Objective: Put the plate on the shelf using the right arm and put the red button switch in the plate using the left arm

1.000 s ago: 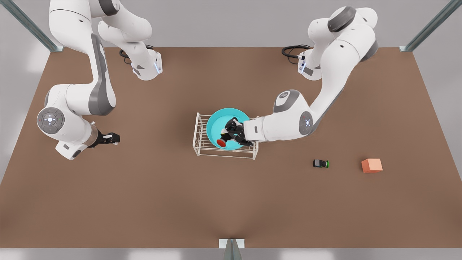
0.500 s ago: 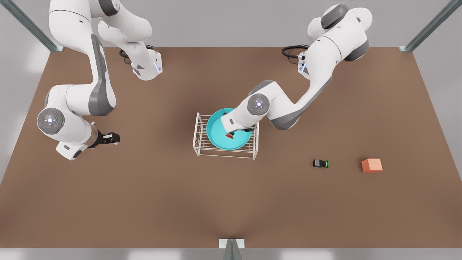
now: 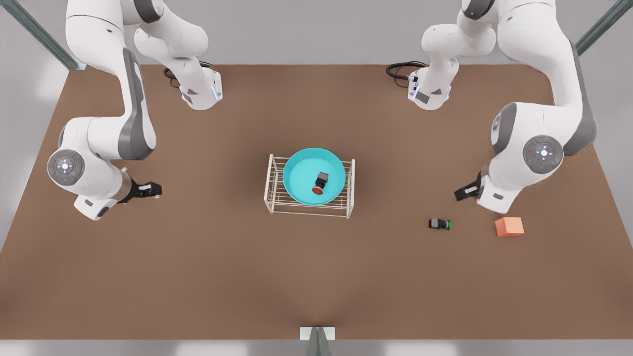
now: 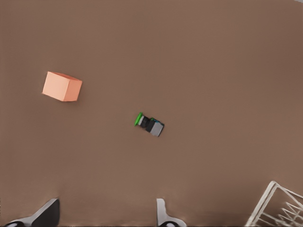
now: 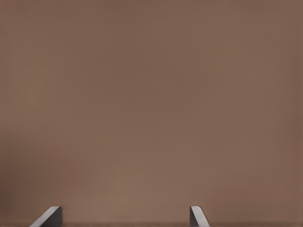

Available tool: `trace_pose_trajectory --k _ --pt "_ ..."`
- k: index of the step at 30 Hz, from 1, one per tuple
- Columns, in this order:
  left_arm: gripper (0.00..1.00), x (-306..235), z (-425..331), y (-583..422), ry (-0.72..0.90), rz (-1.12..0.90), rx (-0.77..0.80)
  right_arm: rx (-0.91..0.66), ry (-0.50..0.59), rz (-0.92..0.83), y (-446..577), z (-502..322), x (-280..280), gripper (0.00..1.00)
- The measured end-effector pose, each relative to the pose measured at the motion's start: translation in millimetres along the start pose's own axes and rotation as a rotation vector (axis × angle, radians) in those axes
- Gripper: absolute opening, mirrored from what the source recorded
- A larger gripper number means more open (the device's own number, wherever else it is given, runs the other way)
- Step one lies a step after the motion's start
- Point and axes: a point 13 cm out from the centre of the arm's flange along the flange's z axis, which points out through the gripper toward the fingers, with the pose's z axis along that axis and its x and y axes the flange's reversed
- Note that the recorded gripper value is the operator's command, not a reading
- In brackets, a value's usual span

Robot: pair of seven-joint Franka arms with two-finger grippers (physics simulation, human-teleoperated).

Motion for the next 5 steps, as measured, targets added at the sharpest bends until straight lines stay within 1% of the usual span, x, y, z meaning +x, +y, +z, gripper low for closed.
trace_pose_trajectory --k 2,5 --pt "1.0 9 -6 -1 -0.018 0.039 0.063 -0.001 0.002 -0.002 0 1 -1 1.0" --pt "1.0 21 -18 -39 -0.06 0.159 0.114 -0.001 0.001 -0.003 0 1 -1 1.0"
